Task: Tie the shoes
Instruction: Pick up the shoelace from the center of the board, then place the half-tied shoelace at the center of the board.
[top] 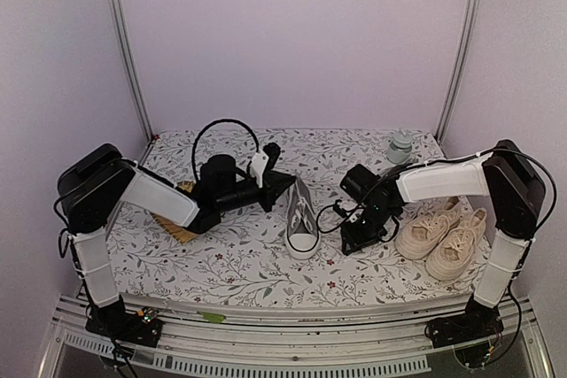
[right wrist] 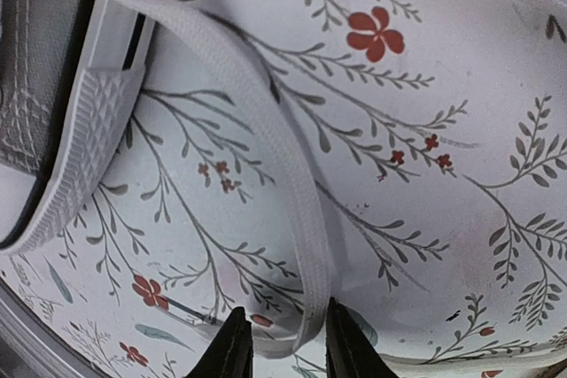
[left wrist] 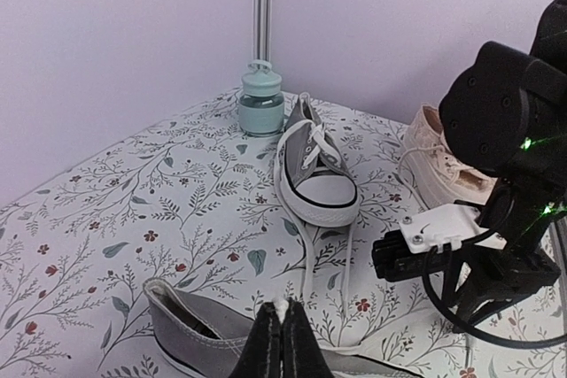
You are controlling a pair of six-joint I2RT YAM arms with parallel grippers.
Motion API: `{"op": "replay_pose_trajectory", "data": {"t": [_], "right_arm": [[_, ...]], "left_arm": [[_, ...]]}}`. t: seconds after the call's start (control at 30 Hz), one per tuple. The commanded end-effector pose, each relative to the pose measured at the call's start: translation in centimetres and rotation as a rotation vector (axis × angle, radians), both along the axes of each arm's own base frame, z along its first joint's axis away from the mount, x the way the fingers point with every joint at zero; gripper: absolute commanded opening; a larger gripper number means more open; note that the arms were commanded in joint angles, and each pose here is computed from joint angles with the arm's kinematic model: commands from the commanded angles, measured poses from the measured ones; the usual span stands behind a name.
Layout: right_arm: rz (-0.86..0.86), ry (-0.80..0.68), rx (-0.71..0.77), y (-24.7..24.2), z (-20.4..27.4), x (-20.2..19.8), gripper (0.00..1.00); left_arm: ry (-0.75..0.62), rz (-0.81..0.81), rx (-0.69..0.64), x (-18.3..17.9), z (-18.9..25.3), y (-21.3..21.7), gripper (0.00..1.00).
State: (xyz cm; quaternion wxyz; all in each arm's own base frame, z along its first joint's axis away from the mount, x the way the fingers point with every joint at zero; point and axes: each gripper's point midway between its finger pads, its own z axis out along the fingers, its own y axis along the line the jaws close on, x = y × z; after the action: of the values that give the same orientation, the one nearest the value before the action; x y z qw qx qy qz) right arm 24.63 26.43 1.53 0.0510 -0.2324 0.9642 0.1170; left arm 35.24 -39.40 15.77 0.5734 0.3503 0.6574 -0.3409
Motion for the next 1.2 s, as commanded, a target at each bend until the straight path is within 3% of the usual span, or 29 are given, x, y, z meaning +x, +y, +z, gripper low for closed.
{"op": "replay_pose_trajectory", "data": {"t": [0.0, 0.07, 0.2, 0.33, 0.47, 0.6, 0.83, 0.87, 1.0, 1.17], "right_arm": [[-0.035, 0.084, -0.114, -2.0, -2.9, -1.8, 0.17], [-0.029, 0.070, -0.098, -1.5, -2.1, -1.2, 0.02], [-0.015, 0.021, 0.086, 0.9, 2.7, 2.2, 0.01], [-0.013, -0.138, 0.414, 3.6, 11.3, 9.8, 0.01], [0.091, -0.258, 0.626, 8.4, 16.4, 15.1, 0.01], [0.130, -0.239, 0.795, 13.6, 18.0, 18.2, 0.01], [0.161, -0.225, 0.842, 19.4, 16.6, 18.6, 0.02], [0.162, -0.219, 0.840, 19.6, 16.3, 18.4, 0.04], [0.212, -0.200, 0.832, 20.0, 16.2, 17.1, 0.41], [0.272, -0.304, 0.801, 18.2, 19.4, 16.9, 0.53]], "left_arm": [[-0.014, 0.006, -0.046, -0.1, 0.4, 0.0, 0.00], [-0.015, 0.006, -0.048, -0.2, 0.3, 0.1, 0.00], [-0.018, 0.007, -0.049, -0.4, 0.1, 0.3, 0.00], [-0.028, 0.012, -0.065, -0.6, 0.0, 0.5, 0.00], [-0.033, 0.002, -0.082, -1.1, 0.0, 0.7, 0.00], [-0.042, 0.002, -0.081, -1.3, -0.1, 0.7, 0.00], [-0.067, -0.017, -0.079, -2.2, 0.1, 0.4, 0.00], [-0.068, -0.017, -0.080, -2.2, 0.2, 0.5, 0.00], [-0.061, -0.007, -0.078, -2.2, -0.1, 0.6, 0.00], [-0.042, 0.010, -0.093, -1.8, 0.0, 0.6, 0.00]]}}
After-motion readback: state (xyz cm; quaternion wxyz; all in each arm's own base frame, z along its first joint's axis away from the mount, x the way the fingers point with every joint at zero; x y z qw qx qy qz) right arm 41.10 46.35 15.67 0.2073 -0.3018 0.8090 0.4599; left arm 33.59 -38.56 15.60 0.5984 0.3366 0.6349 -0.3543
